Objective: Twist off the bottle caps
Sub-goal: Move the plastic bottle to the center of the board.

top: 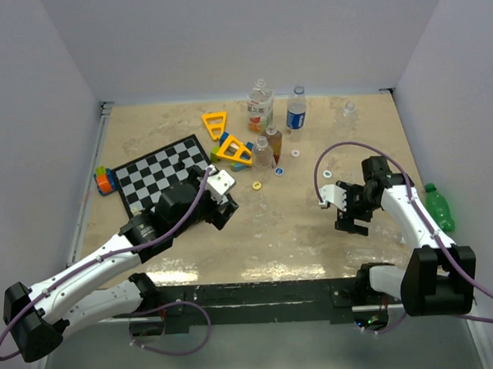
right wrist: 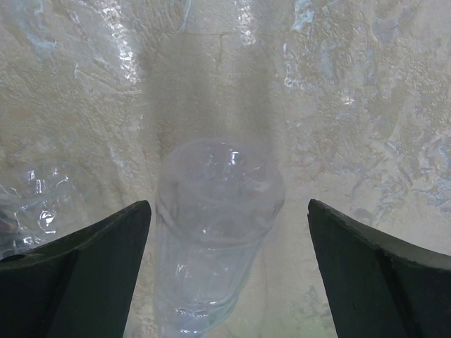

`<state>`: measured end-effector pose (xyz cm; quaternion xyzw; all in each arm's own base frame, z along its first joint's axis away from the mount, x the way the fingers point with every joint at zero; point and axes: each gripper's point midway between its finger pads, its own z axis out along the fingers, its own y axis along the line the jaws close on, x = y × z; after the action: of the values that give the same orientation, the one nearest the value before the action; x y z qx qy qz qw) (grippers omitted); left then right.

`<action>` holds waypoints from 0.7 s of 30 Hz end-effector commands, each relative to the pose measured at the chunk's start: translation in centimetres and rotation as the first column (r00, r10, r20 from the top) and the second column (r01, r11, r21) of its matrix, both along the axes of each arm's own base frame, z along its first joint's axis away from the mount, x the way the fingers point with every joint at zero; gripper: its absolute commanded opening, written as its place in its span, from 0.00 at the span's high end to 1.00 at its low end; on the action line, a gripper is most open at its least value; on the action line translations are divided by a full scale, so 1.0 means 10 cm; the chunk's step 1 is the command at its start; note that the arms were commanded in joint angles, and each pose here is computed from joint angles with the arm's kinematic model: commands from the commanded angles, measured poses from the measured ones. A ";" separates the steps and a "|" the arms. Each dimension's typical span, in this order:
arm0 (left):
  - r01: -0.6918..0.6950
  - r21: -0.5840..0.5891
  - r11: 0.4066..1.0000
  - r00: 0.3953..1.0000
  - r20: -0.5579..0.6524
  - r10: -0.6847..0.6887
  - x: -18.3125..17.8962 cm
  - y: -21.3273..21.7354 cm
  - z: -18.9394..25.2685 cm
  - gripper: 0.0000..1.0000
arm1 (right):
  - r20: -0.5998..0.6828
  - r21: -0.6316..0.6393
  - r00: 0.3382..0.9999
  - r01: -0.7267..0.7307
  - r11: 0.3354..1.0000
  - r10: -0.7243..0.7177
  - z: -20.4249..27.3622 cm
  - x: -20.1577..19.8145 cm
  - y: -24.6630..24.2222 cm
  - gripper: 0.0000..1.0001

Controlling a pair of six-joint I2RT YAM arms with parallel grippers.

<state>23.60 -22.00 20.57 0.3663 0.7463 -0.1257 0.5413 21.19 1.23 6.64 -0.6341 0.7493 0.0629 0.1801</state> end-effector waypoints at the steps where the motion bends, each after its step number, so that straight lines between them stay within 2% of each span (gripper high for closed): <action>1: 0.005 -0.021 1.000 1.000 0.022 -0.005 0.03 -0.02 0.05 0.00 | 0.036 -0.011 0.996 0.082 0.997 -0.082 0.09 0.14 -0.01 0.03; 7: 0.006 -0.021 1.000 1.000 0.024 -0.005 0.03 -0.02 0.05 0.00 | 0.006 -0.024 0.996 0.094 0.995 -0.094 0.05 0.14 0.12 0.04; 10: 0.007 -0.021 1.000 1.000 0.023 -0.007 0.03 -0.02 0.05 0.00 | 0.002 -0.025 0.995 0.099 0.995 -0.099 0.04 0.14 0.15 0.08; 12: 0.006 -0.021 1.000 1.000 0.024 -0.005 0.03 -0.02 0.05 0.00 | -0.012 -0.028 0.994 0.104 0.994 -0.105 0.02 0.14 0.17 0.13; 17: 0.006 -0.022 1.000 1.000 0.025 -0.005 0.03 -0.02 0.06 0.00 | -0.043 -0.035 0.993 0.108 0.994 -0.109 -0.04 0.15 0.22 0.37; 21: 0.006 -0.021 1.000 1.000 0.025 -0.006 0.03 -0.02 0.05 0.00 | -0.050 -0.038 0.994 0.096 0.995 -0.098 -0.05 0.15 0.30 0.48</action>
<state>23.60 -22.00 20.56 0.3663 0.7464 -0.1257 0.5412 21.20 3.46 5.00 -0.6028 0.7834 0.0711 0.1336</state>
